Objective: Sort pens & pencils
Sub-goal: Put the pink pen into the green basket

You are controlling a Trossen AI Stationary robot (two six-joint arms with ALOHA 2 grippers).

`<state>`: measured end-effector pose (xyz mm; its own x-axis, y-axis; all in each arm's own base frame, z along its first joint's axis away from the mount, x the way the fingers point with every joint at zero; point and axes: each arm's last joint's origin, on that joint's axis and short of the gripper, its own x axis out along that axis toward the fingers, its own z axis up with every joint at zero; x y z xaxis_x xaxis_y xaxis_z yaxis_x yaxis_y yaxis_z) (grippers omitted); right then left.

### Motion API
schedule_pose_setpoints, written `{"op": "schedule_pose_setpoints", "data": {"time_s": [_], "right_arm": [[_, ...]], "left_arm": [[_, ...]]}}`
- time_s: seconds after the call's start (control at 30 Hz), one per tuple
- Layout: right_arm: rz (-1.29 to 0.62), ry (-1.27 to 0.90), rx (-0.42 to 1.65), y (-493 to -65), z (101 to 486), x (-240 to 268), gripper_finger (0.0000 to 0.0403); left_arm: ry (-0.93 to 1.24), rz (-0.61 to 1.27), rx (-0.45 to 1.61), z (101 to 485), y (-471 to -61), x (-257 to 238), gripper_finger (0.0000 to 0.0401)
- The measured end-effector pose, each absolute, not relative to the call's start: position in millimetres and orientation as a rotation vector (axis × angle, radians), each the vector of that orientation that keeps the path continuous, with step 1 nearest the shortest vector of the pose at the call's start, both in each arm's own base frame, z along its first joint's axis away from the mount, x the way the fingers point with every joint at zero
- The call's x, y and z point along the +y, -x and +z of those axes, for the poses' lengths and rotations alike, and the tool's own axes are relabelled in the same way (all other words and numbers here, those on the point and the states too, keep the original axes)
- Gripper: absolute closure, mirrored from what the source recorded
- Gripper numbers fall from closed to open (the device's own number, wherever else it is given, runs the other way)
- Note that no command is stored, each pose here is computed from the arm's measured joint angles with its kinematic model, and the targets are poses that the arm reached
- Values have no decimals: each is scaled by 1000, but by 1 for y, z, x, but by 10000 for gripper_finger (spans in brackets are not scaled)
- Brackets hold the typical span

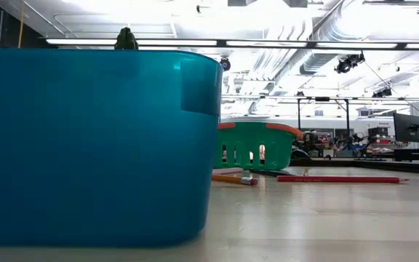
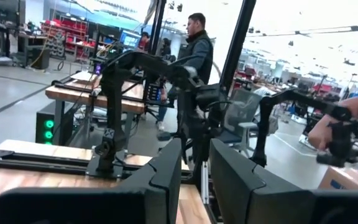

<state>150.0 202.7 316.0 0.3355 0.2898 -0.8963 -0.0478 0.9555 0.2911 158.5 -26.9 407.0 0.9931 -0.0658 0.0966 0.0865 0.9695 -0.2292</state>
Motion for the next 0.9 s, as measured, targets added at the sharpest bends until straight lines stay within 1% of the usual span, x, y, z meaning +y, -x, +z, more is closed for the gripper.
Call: {"op": "schedule_pose_setpoints", "data": {"time_s": [0.1,0.2,0.47,0.73,0.9], "right_arm": [[301,-322,1177,-142,297,194,297],[382,-394,1132,-140,289,187,300],[505,-279,1168,-145,260,174,311],[591,-298,1118,-166,230,155,311],[594,-253,1152,-180,215,149,311]], "left_arm": [[263,-80,-103,409,-157,-27,329],[268,-82,-121,410,-157,-27,329],[267,-50,-133,411,-157,-26,329],[265,-37,-132,411,-157,-25,329],[262,-35,-114,409,-158,-25,329]]}}
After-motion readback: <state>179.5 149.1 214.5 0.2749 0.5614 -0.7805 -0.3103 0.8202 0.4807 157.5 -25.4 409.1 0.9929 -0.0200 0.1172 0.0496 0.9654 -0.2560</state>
